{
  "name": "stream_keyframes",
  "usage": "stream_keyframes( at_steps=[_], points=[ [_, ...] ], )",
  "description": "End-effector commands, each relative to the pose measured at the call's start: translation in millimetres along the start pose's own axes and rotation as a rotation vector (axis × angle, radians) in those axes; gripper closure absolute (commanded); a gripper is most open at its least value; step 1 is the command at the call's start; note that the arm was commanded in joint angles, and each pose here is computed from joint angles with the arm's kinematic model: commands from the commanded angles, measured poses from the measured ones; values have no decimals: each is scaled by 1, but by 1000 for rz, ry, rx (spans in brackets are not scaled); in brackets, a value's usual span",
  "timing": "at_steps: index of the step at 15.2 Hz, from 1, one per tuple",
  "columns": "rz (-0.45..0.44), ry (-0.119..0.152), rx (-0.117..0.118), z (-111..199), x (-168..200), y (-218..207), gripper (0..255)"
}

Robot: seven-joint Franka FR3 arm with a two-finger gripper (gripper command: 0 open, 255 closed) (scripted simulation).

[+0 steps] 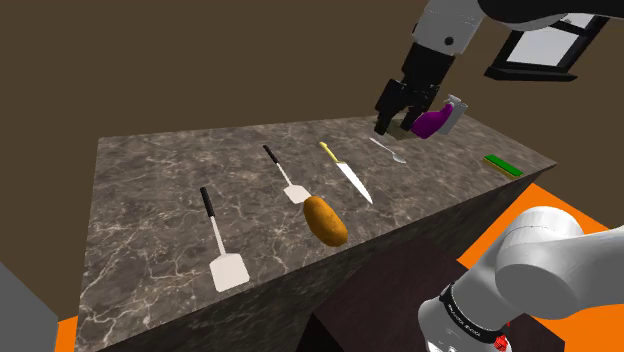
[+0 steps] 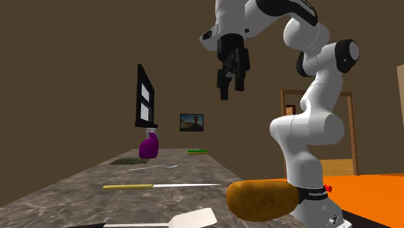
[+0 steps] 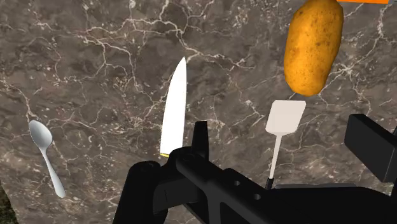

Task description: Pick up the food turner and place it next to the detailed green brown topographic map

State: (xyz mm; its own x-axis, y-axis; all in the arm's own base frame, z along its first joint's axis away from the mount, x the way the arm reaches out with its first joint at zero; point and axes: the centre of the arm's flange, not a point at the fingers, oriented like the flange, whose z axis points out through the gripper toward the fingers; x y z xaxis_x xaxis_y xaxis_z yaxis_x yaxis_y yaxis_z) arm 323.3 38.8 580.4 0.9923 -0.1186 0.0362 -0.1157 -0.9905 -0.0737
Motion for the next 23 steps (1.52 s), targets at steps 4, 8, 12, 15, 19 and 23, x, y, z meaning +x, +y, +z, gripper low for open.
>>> stream_keyframes(
  at_steps=[4,8,12,15,19,23],
  points=[
    [16,4,-10,26,26,-14,0],
    [37,10,-23,62,62,-31,0],
    [59,16,-36,97,98,-47,0],
    [75,20,-45,123,125,-58,0],
    [96,25,-58,158,162,-71,0],
    [117,31,-71,194,200,-84,0]
  ],
)
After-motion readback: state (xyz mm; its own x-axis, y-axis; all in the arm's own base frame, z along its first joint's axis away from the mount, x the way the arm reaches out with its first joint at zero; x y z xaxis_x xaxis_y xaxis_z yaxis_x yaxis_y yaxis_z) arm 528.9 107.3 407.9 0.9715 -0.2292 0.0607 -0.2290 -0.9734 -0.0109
